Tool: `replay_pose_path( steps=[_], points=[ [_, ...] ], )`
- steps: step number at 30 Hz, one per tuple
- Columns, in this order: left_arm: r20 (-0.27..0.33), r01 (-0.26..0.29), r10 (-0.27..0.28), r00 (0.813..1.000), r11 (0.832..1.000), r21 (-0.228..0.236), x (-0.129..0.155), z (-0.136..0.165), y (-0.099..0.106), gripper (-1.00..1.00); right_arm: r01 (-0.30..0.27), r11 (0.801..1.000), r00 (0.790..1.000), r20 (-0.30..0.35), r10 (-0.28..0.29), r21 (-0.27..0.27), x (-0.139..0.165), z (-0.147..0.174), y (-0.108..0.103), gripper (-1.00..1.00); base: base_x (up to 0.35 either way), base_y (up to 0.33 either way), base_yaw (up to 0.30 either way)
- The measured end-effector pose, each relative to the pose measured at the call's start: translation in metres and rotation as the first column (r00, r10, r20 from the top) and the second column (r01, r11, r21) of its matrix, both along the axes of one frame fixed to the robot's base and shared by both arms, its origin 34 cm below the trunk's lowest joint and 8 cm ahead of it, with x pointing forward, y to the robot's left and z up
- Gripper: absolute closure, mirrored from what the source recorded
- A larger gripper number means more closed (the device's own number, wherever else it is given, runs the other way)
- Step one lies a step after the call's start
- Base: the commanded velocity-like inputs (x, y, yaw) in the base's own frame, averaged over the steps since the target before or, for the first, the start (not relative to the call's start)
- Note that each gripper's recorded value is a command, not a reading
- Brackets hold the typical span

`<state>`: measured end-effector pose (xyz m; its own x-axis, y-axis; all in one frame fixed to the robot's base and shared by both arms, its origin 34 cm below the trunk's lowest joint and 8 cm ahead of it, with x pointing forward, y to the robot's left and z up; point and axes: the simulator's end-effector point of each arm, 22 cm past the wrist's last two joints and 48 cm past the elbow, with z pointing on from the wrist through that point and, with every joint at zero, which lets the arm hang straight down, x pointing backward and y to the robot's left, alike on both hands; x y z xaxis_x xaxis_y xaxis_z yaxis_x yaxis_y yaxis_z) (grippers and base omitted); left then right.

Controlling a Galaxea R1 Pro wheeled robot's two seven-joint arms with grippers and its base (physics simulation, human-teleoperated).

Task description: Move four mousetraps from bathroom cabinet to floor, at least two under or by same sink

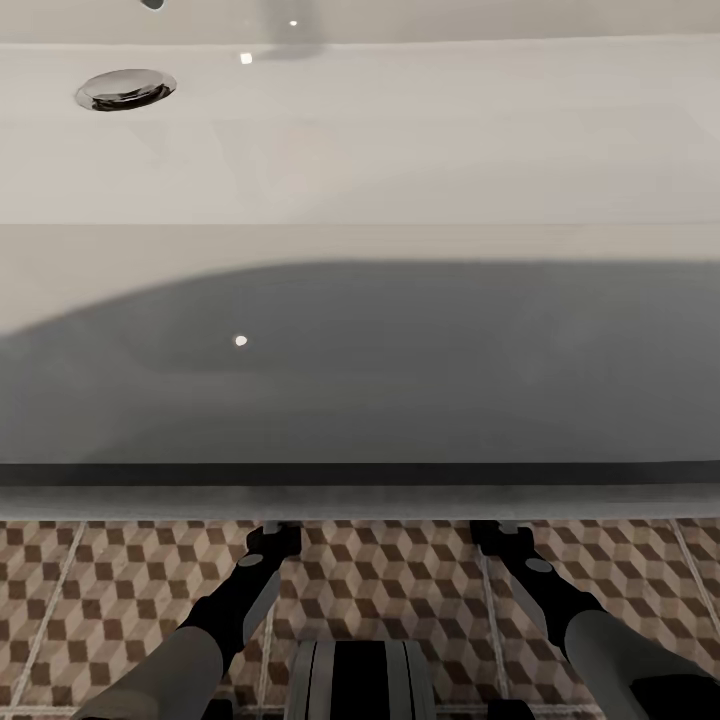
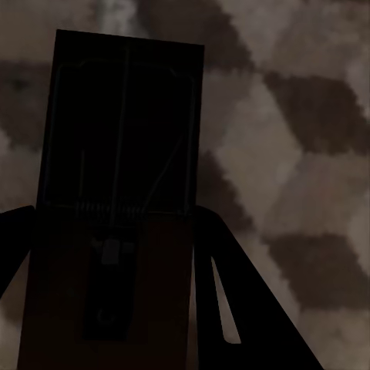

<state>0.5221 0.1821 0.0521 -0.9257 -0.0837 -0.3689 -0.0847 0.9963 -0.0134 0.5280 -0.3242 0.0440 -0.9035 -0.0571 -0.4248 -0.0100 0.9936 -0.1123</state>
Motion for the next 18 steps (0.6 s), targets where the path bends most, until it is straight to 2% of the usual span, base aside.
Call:
replay_pose_path(
  steps=[18],
  points=[
    [-0.001, 0.004, -0.004, 1.000, 1.000, 0.006, 0.0001, 0.0002, 0.0003, 1.00, 0.001, 1.000, 1.000, 0.001, -0.001, 0.000, 0.0005, 0.0002, -0.0001, 1.00, 0.000, 0.000, 0.000]
  ],
)
